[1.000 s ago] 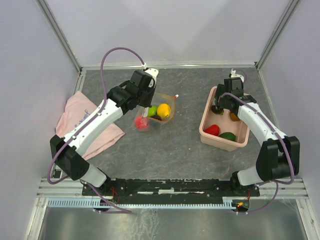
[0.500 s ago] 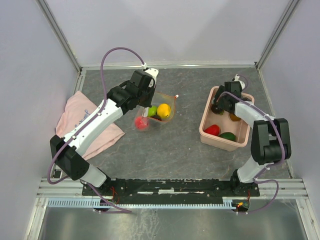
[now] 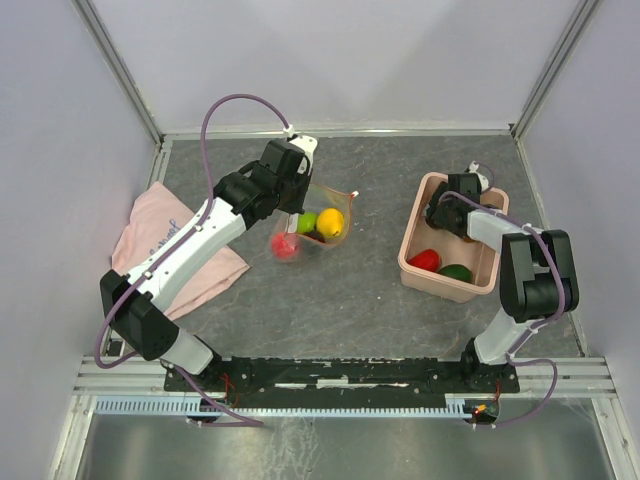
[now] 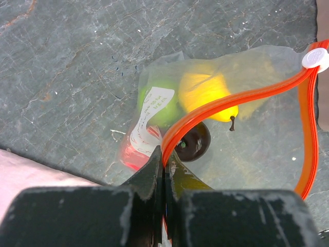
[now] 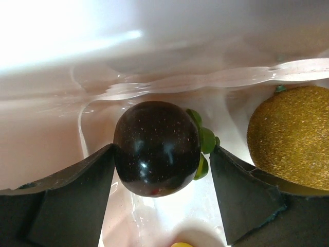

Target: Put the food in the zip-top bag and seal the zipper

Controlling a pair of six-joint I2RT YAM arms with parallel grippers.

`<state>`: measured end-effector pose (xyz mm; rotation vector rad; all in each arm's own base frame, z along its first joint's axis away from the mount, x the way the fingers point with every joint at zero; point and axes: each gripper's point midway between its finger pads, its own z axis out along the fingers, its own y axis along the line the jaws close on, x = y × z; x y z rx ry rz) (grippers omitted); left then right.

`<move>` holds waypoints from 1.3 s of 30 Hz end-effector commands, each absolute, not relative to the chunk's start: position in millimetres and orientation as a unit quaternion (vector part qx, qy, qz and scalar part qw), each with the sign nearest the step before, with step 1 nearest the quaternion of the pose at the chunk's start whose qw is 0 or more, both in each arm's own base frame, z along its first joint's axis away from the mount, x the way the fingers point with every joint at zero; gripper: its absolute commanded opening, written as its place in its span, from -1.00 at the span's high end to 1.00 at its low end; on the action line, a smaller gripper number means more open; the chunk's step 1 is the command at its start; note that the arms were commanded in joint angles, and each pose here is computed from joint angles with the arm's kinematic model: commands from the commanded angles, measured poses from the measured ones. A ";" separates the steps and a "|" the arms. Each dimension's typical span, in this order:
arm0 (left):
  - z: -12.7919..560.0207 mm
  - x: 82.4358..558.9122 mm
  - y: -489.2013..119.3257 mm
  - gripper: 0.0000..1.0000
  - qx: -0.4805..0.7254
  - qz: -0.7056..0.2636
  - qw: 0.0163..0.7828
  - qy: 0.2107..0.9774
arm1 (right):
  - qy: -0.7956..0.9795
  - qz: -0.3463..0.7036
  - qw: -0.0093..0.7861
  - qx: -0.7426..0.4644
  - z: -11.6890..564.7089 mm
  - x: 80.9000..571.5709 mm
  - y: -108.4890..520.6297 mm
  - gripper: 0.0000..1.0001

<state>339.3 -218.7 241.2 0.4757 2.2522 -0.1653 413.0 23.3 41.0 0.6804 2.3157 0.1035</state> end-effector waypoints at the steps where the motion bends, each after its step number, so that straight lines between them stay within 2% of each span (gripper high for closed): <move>1: 267.9 350.8 -228.9 0.95 0.192 -0.083 0.448 0.869 | 0.889 0.053 0.378 0.254 50.7 424.1 25.2 -0.58; 6: 266.3 350.8 -232.0 0.95 0.195 -0.089 0.446 0.869 | 0.889 0.057 0.386 0.239 63.2 422.0 26.5 -0.36; 14: 262.9 351.8 -238.0 0.95 0.199 -0.099 0.443 0.868 | 0.893 0.054 0.389 0.221 90.4 406.1 27.6 -0.17; 20: 262.5 353.3 -241.2 0.95 0.201 -0.104 0.442 0.868 | 0.893 0.054 0.403 0.190 128.4 389.6 34.5 -0.15; 28: 260.1 355.3 -245.5 0.95 0.205 -0.108 0.438 0.869 | 0.872 0.077 0.476 0.088 211.1 373.9 66.4 -0.14; 32: 259.2 355.3 -246.6 0.95 0.205 -0.110 0.436 0.869 | 0.857 0.101 0.505 0.027 245.0 363.9 98.4 -0.14; 39: 260.8 355.0 -246.6 0.95 0.203 -0.111 0.438 0.869 | 0.824 0.205 0.524 -0.066 280.1 342.6 176.2 -0.14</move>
